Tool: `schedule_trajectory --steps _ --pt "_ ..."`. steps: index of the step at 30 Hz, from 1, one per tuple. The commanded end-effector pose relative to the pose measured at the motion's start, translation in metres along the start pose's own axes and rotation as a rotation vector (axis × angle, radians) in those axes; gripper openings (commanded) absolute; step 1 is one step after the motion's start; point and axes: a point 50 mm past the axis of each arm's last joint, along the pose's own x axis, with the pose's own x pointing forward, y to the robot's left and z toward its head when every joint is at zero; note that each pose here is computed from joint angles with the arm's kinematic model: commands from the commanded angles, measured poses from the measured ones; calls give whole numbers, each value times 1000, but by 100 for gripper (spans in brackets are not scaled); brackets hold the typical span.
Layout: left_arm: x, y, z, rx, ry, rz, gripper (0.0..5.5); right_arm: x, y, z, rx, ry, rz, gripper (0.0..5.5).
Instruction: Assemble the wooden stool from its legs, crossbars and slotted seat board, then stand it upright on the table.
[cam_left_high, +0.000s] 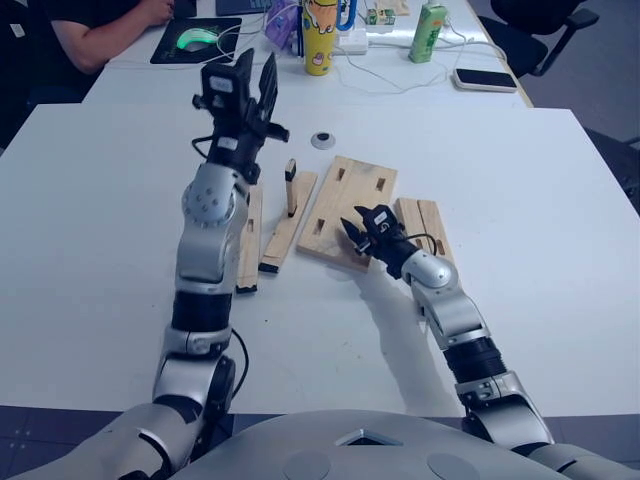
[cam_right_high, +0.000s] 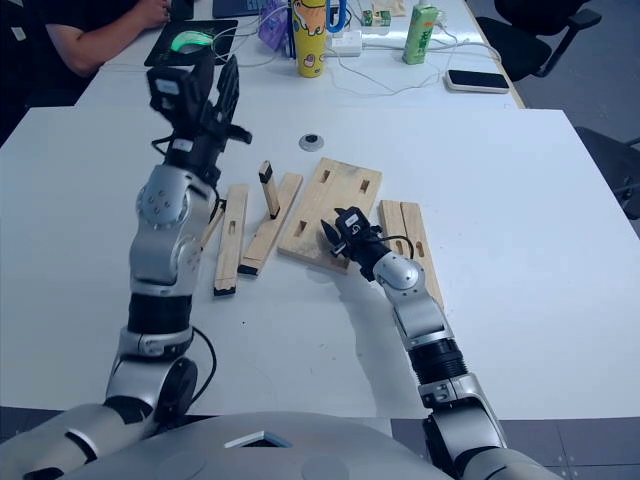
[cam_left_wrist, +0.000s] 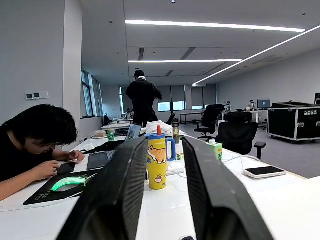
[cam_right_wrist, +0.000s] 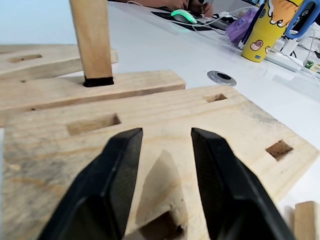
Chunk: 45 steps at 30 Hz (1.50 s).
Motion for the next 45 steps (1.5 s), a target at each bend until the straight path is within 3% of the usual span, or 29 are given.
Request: schedule_trajectory --steps 1,8,21,38,45 --pt "-25 -7 -7 -85 84 -46 198 -3 -4 -4 -6 12 -12 180" --pt "-35 -13 -27 -120 210 -70 311 2 -2 -2 -8 7 8 180" --pt "-41 -23 -73 -74 475 -96 311 7 -2 5 7 -16 14 180" --pt "-38 -31 -65 8 438 -141 54 6 -3 1 1 6 -11 180" --pt "-26 -23 -49 2 330 -106 42 7 -9 3 22 0 -47 180"
